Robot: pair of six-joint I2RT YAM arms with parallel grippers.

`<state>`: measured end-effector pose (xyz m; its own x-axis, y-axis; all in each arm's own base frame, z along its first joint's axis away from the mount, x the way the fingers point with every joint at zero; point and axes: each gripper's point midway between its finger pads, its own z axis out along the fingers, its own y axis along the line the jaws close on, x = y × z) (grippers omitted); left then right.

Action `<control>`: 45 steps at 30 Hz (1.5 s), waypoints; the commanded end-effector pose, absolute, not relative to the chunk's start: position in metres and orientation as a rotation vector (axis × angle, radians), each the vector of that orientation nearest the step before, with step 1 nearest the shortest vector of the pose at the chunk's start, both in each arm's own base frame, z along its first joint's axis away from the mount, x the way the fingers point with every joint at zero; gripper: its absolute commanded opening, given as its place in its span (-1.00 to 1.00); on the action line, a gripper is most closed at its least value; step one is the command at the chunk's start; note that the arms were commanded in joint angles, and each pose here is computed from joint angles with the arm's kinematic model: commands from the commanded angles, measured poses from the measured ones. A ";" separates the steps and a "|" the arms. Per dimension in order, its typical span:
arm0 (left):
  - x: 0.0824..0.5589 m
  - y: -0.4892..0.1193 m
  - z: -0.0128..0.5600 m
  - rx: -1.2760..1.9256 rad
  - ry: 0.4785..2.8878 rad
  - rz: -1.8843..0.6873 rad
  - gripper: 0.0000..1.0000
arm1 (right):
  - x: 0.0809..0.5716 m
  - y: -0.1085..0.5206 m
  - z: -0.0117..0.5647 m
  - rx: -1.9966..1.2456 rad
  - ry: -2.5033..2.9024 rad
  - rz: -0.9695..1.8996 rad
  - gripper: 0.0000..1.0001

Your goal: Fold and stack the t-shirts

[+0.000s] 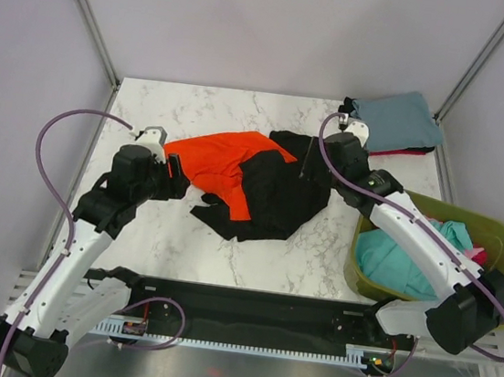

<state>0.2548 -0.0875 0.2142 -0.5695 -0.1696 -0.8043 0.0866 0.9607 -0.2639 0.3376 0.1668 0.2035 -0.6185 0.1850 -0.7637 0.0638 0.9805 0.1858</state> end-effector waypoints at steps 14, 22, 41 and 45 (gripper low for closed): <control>0.360 -0.087 0.115 -0.368 2.555 -0.127 0.39 | 0.348 0.266 0.133 -0.008 2.338 0.284 0.96; 0.388 -0.078 0.025 -0.481 2.722 0.078 0.37 | 0.336 0.264 0.080 -0.079 2.450 0.237 0.90; 0.420 -0.030 0.029 -0.747 2.585 -0.101 -0.96 | 0.292 0.210 0.062 0.002 2.494 0.123 -1.00; 0.420 0.005 0.036 -0.885 2.528 -0.108 -0.96 | 0.301 0.173 0.117 0.053 2.397 0.025 -0.82</control>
<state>0.4061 -0.0378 0.0197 -0.7994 -0.5032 -0.3282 -0.4689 0.8641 -0.1827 0.2897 0.2090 0.0625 -0.8068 0.0239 -0.5903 -0.0394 0.9948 0.0942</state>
